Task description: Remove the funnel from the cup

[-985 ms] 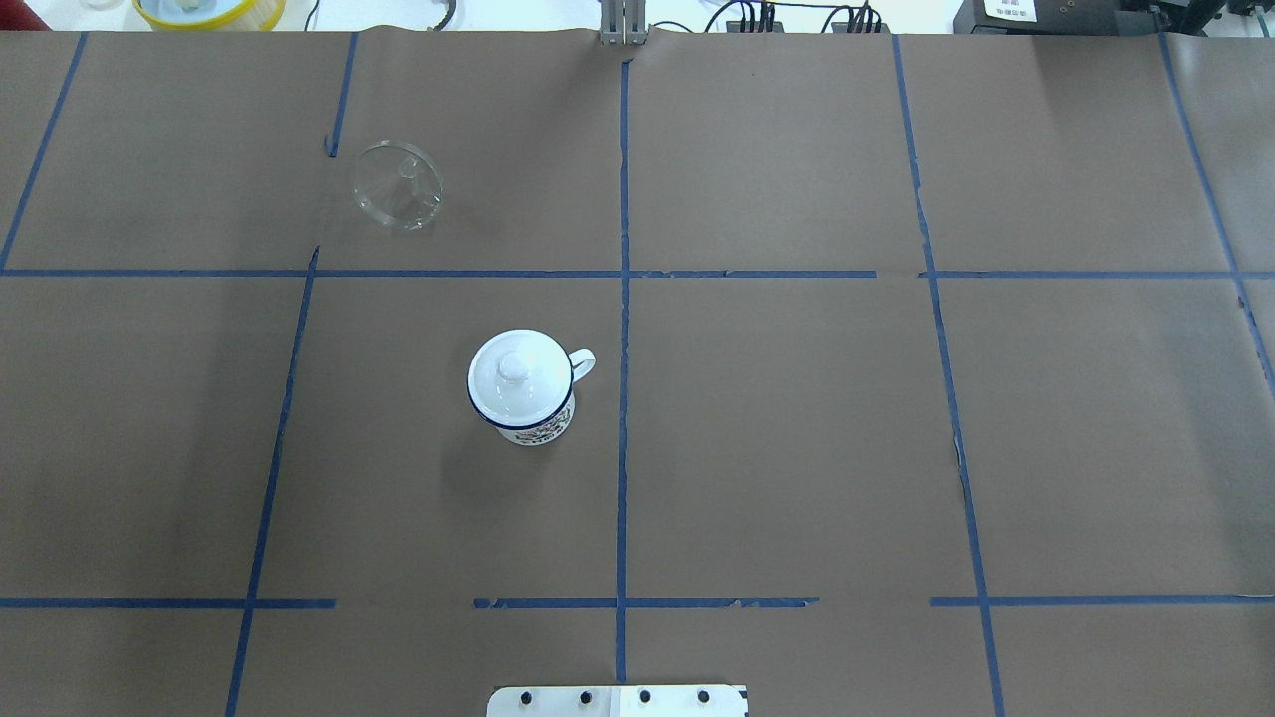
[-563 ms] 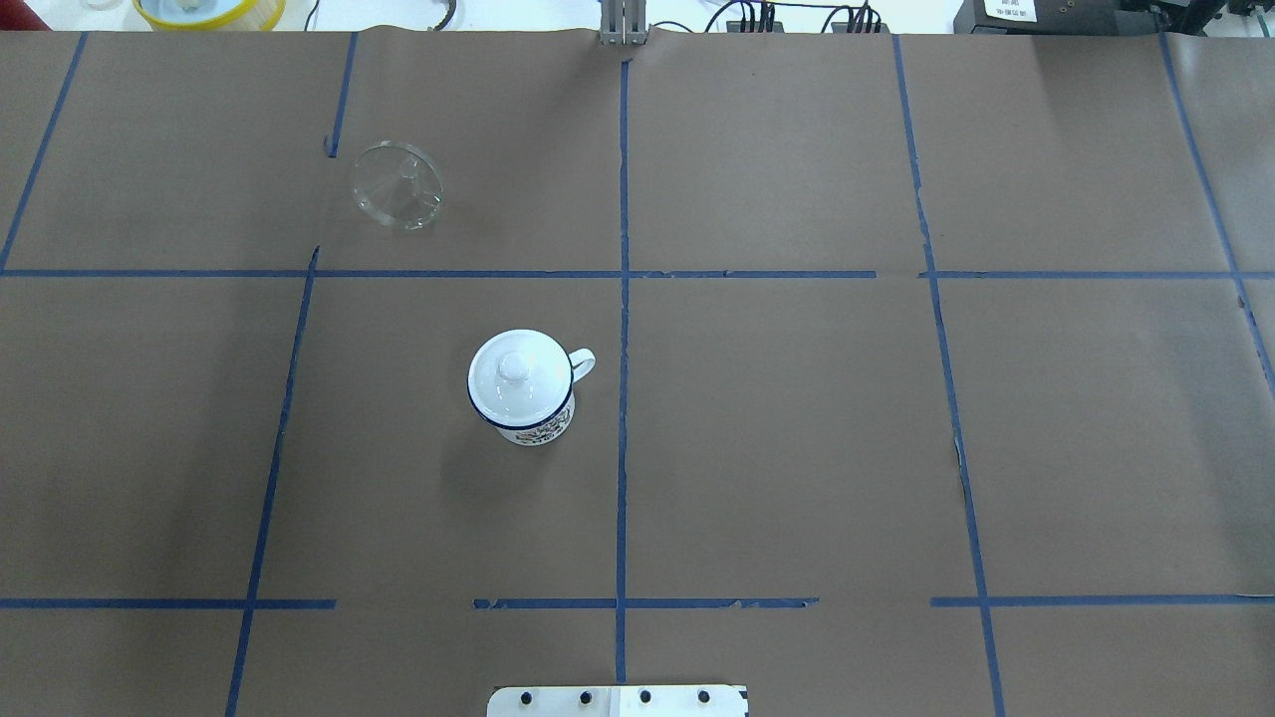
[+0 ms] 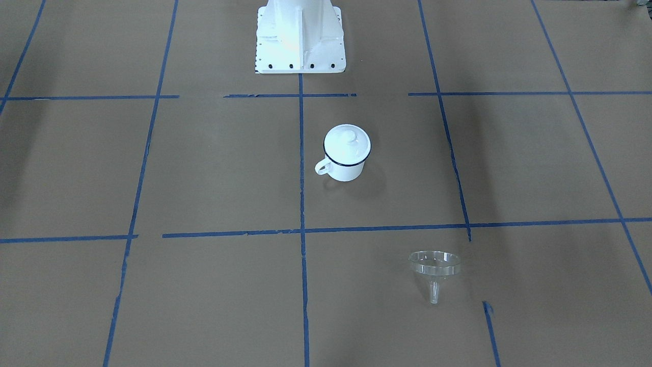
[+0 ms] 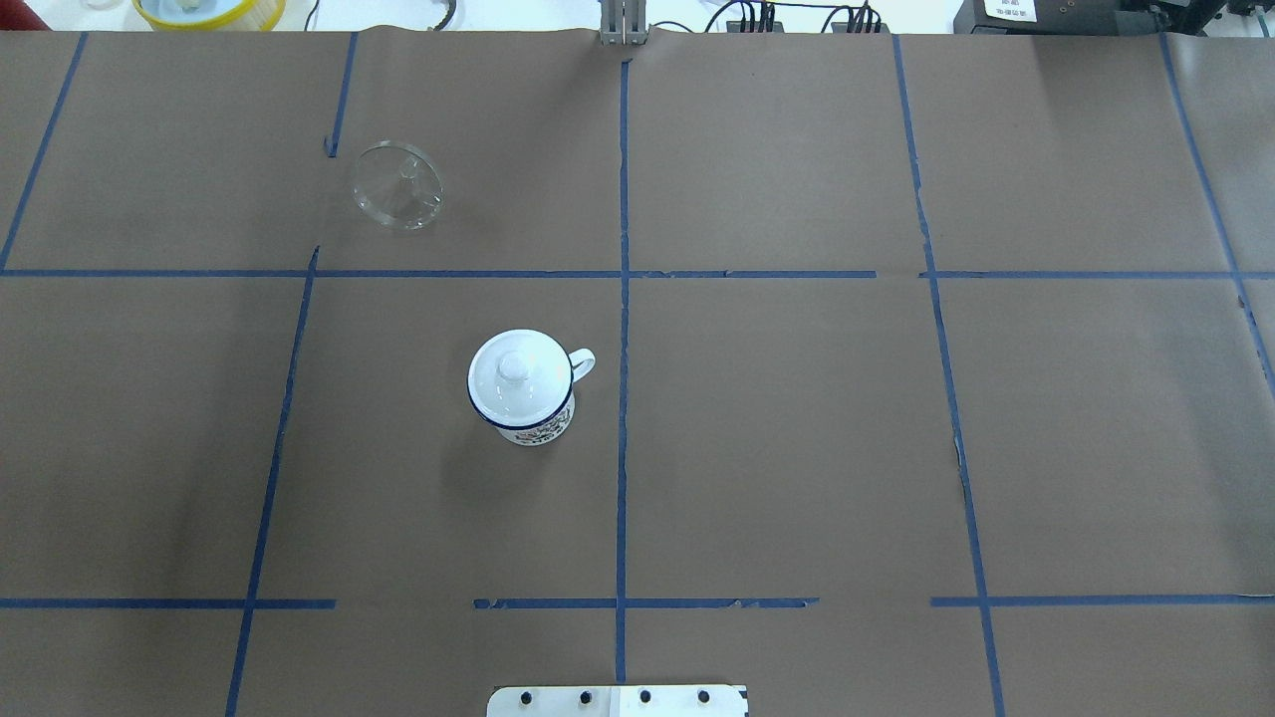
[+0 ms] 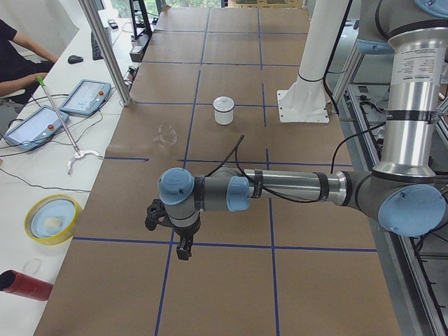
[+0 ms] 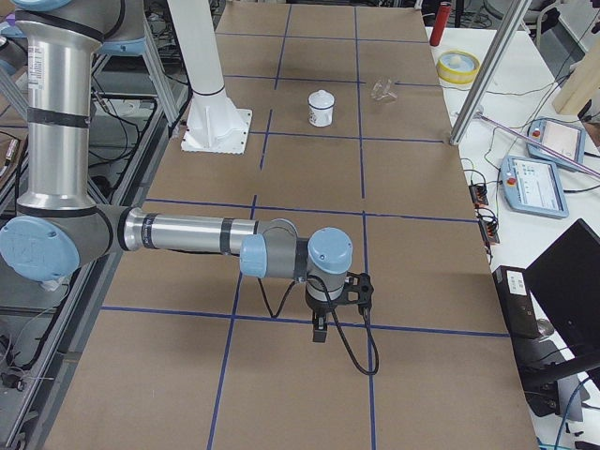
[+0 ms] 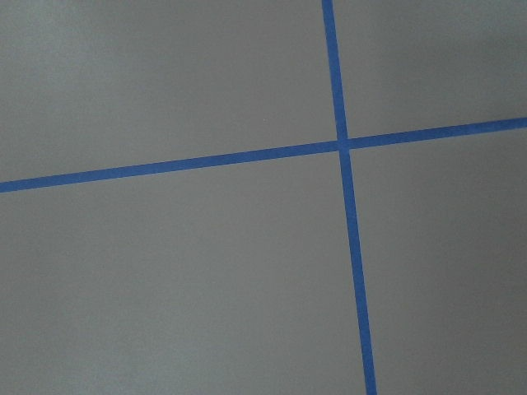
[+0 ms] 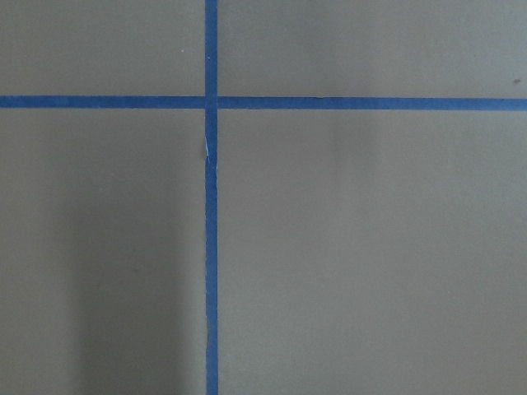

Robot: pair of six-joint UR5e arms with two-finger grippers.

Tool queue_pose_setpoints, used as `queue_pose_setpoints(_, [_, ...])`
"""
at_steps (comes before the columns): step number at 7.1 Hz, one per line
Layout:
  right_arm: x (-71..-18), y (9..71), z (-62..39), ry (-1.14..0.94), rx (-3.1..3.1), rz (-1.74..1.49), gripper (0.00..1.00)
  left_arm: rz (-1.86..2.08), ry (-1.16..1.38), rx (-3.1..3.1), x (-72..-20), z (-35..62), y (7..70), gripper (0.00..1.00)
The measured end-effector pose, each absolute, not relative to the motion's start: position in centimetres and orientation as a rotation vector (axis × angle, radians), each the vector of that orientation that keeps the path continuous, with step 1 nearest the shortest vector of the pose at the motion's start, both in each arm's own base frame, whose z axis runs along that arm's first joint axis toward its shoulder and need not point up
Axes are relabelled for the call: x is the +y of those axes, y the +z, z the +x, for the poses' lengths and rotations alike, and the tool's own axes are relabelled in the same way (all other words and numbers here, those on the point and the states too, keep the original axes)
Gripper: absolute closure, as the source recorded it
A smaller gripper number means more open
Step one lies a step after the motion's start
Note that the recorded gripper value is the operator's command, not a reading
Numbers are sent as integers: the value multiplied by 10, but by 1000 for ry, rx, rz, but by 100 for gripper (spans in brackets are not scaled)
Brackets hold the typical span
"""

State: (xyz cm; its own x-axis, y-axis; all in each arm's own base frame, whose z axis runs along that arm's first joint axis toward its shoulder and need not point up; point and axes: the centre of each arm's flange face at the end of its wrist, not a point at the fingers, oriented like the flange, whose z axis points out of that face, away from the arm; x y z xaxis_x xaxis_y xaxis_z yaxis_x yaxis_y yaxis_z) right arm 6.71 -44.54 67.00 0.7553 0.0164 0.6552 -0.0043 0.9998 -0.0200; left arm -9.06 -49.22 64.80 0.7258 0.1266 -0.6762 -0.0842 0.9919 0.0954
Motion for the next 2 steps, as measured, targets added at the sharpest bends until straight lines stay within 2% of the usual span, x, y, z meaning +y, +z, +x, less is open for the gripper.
queue_pose_setpoints(2, [-446, 670, 67, 11, -715, -17, 0, 61, 116, 750, -493, -91, 647, 0])
